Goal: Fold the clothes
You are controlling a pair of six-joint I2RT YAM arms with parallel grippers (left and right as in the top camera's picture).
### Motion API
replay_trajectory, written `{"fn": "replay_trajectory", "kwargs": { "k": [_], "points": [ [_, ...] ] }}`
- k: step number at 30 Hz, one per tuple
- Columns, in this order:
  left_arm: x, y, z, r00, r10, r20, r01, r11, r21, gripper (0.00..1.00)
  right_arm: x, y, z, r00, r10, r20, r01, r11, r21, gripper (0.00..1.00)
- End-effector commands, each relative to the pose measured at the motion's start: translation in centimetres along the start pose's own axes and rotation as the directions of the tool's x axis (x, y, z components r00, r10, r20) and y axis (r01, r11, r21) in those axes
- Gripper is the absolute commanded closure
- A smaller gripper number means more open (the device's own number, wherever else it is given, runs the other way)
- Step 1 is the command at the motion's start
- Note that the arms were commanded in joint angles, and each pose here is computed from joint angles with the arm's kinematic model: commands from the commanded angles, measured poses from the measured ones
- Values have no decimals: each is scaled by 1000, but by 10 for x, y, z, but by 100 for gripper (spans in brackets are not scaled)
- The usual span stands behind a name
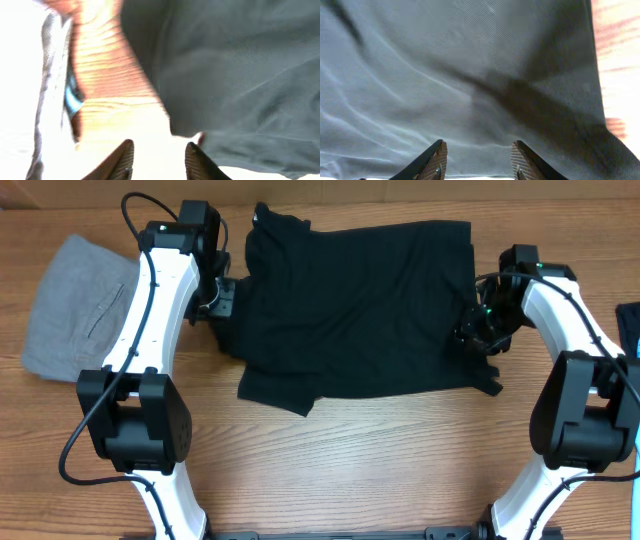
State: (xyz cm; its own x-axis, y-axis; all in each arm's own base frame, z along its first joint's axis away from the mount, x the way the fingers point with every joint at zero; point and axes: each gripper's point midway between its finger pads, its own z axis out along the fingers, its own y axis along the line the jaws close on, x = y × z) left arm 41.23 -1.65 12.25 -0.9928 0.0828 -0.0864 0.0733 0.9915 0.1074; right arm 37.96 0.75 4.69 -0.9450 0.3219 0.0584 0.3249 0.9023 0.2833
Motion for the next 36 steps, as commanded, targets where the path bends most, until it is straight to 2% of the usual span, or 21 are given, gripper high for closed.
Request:
{"fn": "replay_trajectory", "kwargs": {
  "k": [1,5,8,10,13,19,24,30,31,32,33,36],
  "points": [
    [2,14,2,1000,-22,-8,22,998,-64,59,-4,-13,2,1000,20,12,-20,999,35,55],
    [2,0,1,1000,-15,-12,15,1000,17,66,-11,-21,-13,998,41,41,-41,999,-3,58],
    [4,-27,-4,999,48,-8,-46,983,179,67,-13,-24,-35,995,62,76,-57,996,-72,57],
    [6,-48,-13,996,84,8,-82,950,302,65,-10,-28,-53,991,92,94,-82,991,-107,53],
    [9,-70,-31,992,118,46,-126,902,413,64,3,-35,-72,986,142,85,-131,984,-120,48],
    [22,-84,-76,980,148,130,-191,876,442,65,24,-48,-59,980,200,13,-199,976,-90,40],
    [45,-83,-114,972,159,174,-219,879,424,60,40,-61,-21,954,298,-25,-299,951,-72,46],
    [73,-94,-113,974,207,89,-225,875,429,61,40,-68,10,937,348,9,-346,933,-97,49],
    [77,-98,-110,974,217,73,-227,873,432,62,41,-68,13,937,349,9,-346,932,-104,52],
    [80,-102,-106,973,224,60,-228,871,435,62,41,-69,16,938,347,14,-344,933,-105,60],
    [82,-105,-102,971,232,51,-231,870,436,62,41,-69,16,938,345,16,-342,934,-105,75],
    [90,-118,-80,971,240,9,-219,870,442,61,37,-68,9,944,329,27,-324,939,-114,90]
  ]
}}
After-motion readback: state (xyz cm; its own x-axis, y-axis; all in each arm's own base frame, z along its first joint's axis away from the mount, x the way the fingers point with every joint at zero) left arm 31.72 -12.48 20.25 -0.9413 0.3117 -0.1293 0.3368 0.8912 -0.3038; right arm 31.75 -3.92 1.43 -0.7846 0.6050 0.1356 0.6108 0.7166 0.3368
